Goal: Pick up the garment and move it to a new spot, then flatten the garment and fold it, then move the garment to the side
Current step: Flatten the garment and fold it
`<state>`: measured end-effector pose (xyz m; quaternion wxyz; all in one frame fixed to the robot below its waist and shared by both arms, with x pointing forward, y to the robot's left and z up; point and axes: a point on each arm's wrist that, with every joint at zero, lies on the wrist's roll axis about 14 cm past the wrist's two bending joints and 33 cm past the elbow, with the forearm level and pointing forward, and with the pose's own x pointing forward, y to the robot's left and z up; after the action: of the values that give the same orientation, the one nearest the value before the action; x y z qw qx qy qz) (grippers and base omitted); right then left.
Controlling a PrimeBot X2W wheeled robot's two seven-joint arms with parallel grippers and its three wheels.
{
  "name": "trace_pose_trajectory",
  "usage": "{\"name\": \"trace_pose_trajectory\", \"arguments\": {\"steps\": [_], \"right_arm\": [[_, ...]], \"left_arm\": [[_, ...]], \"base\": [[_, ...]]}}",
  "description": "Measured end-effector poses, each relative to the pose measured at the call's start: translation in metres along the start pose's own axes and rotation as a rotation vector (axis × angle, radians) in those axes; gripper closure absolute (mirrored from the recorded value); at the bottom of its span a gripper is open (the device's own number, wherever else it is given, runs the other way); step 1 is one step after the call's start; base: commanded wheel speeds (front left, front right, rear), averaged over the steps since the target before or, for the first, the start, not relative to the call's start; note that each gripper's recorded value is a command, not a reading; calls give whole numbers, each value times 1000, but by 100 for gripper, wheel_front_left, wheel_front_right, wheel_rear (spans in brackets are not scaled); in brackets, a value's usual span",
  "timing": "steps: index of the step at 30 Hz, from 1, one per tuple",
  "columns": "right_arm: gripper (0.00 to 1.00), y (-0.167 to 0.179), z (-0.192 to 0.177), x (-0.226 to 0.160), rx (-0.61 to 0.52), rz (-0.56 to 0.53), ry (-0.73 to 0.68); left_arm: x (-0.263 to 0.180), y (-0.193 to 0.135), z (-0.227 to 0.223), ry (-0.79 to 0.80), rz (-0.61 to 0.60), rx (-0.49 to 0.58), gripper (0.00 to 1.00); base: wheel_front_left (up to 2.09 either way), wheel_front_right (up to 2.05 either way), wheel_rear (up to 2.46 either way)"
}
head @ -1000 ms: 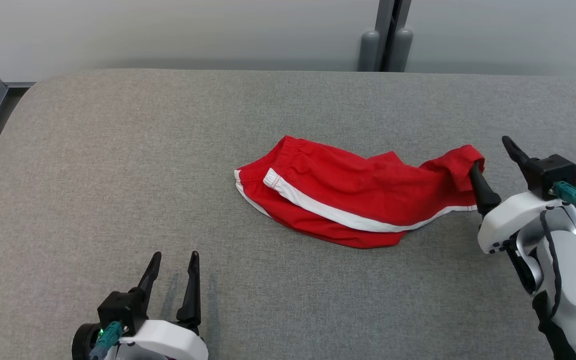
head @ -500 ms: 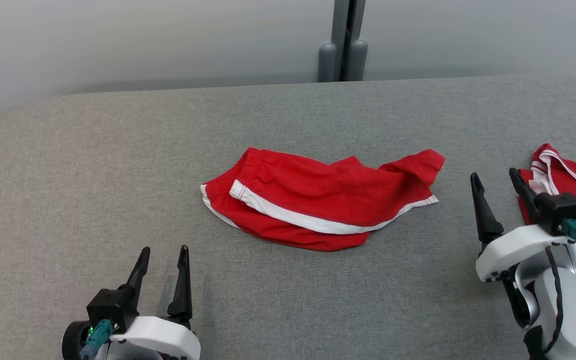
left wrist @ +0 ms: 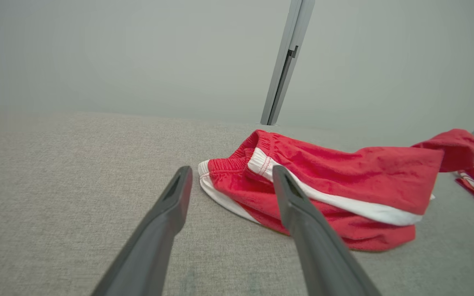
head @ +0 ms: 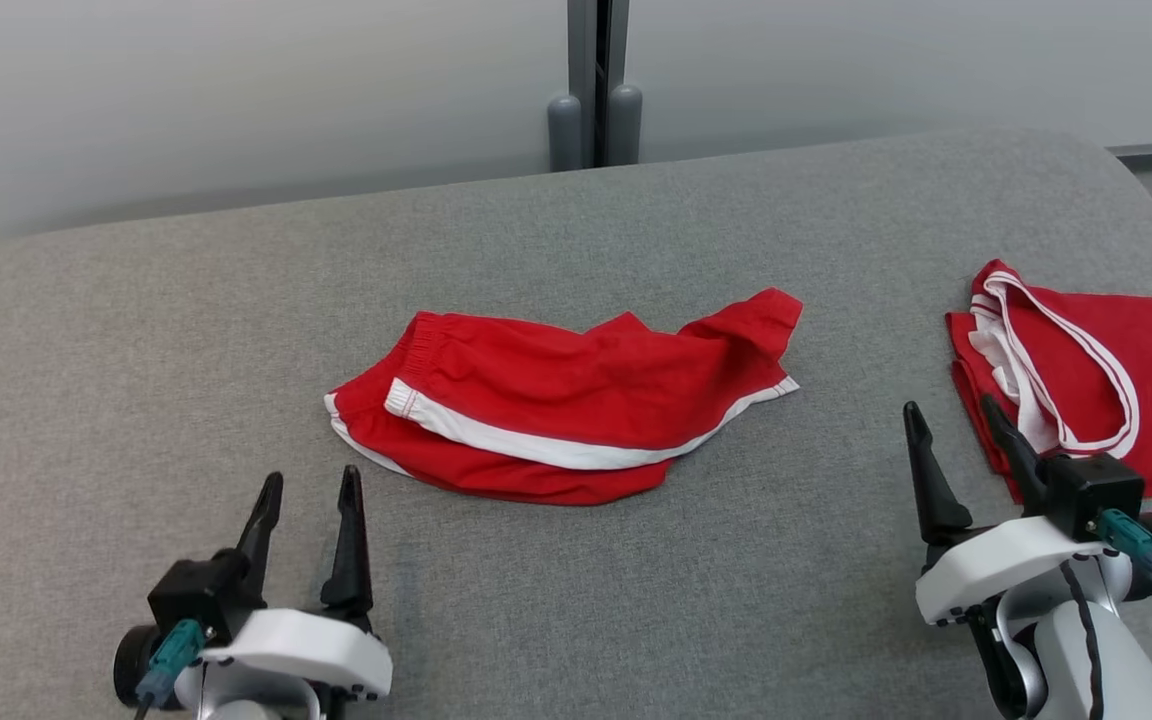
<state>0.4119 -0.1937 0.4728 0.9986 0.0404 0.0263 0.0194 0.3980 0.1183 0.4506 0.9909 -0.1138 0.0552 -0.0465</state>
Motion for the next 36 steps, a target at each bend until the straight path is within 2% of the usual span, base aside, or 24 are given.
{"name": "trace_pose_trajectory", "arguments": {"steps": [10, 20, 21, 22, 23, 24, 31, 36], "right_arm": [[0, -6, -20, 3, 18, -21, 52], [0, -30, -34, -1, 23, -93, 92], [0, -31, -35, 0, 24, -97, 94], [0, -32, -35, 1, 25, -99, 94], [0, -33, -36, 2, 25, -101, 96], [0, -33, -37, 3, 24, -101, 98], [0, -29, -39, 9, 30, -92, 100], [0, -20, -37, 14, 39, -67, 91]], "left_arm": [[54, -37, -2, 12, -103, -31, 0], [87, -39, -41, 121, -109, -23, 0], [90, -40, -43, 126, -113, -24, 13], [92, -39, -45, 131, -110, -26, 45], [94, -39, -46, 133, -111, -25, 91], [96, -38, -47, 135, -110, -25, 100], [95, -30, -50, 143, -94, -34, 100], [96, -6, -17, 41, -19, -49, 100]], "base": [[0, 0, 0], [0, 0, 0], [0, 0, 0], [0, 0, 0], [0, 0, 0], [0, 0, 0], [0, 0, 0], [0, 0, 0]]}}
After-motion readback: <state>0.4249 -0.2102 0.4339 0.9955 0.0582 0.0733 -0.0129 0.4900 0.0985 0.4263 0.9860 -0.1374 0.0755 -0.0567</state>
